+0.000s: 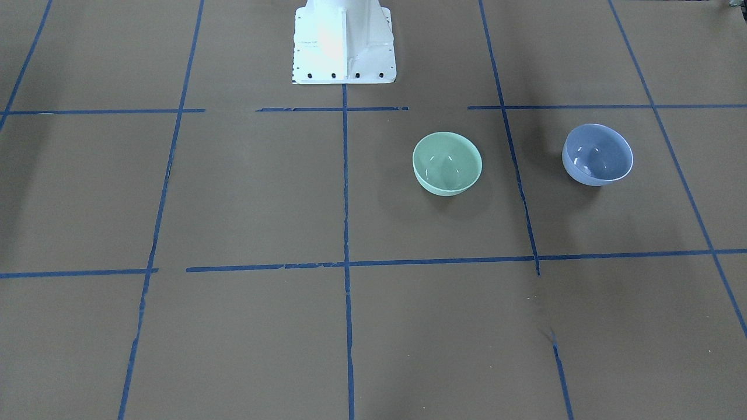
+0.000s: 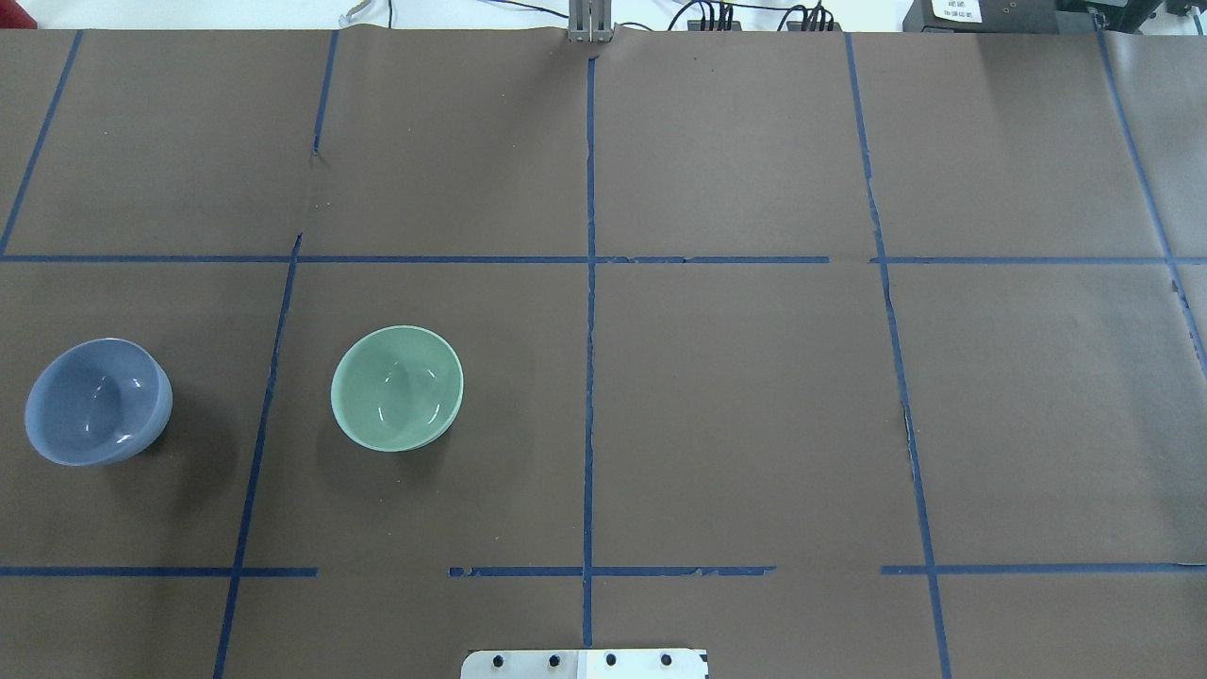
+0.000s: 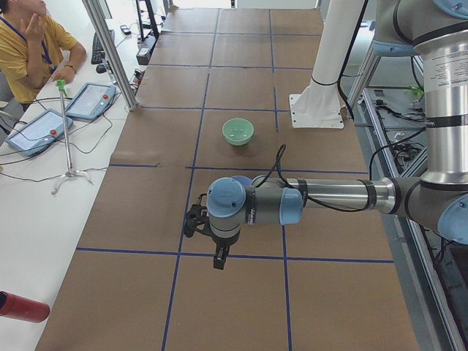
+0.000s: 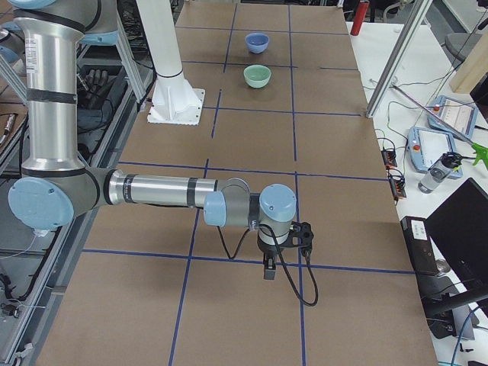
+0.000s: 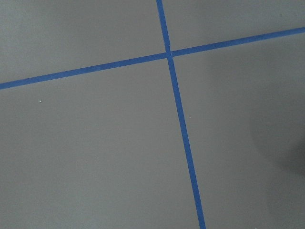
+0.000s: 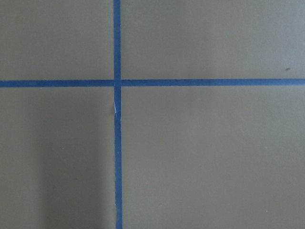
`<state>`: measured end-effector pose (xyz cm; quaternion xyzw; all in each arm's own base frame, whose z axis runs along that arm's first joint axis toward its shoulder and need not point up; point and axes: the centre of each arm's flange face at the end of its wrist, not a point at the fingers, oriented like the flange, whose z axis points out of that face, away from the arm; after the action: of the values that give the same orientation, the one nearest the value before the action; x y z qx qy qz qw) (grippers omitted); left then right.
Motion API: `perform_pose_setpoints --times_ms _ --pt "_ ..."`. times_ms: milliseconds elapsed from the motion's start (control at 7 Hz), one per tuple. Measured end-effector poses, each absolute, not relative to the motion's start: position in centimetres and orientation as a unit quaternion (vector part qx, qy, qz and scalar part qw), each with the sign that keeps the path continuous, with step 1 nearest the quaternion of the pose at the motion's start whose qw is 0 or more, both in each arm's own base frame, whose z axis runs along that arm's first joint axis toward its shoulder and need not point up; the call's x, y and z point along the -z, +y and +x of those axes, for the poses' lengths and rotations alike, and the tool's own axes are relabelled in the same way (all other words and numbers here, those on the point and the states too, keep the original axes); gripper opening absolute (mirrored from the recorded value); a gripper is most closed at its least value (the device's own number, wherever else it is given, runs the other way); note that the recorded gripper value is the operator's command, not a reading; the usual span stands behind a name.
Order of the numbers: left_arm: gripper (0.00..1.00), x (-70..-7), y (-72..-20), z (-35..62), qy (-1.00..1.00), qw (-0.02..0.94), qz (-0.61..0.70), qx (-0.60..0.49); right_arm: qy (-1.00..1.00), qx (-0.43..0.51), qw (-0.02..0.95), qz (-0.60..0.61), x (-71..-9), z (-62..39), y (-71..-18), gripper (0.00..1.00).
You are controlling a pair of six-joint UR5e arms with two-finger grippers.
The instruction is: Stack blue bowl on green bowl
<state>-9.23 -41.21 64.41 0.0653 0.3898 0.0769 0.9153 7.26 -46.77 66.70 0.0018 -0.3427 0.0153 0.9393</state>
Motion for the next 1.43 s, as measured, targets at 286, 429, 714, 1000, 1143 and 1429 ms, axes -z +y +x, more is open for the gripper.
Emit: perform_pose_setpoints --times_ms 286,429,714,1000,1143,1429 --pt "1.00 -64.4 -41.3 -9.2 0.391 0.915 0.066 -0.077 -0.343 -0.015 0.939 0.002 -66.7 7.3 -46.8 1.00" --pt "1.00 -64.3 -41.5 -9.2 0.391 0.915 0.068 -0.078 -0.343 -0.015 0.939 0.002 -66.7 7.3 -46.8 1.00" --pt "1.00 -62.8 -43.1 -8.4 0.389 0.913 0.080 -0.095 -0.343 -0.015 0.939 0.002 -66.7 7.3 -46.8 1.00" --pt "1.00 -61.1 -44.6 -3.8 0.389 0.908 0.083 -0.132 -0.343 -0.015 0.939 0.002 -66.7 7.3 -46.8 1.00" --pt "1.00 -60.6 -44.8 -0.8 0.394 0.908 0.082 -0.119 -0.343 -0.015 0.939 0.002 -66.7 7.3 -46.8 1.00" --pt "1.00 -60.3 -43.1 5.4 0.405 0.907 0.090 -0.075 -0.343 -0.015 0.939 0.002 -66.7 7.3 -46.8 1.00"
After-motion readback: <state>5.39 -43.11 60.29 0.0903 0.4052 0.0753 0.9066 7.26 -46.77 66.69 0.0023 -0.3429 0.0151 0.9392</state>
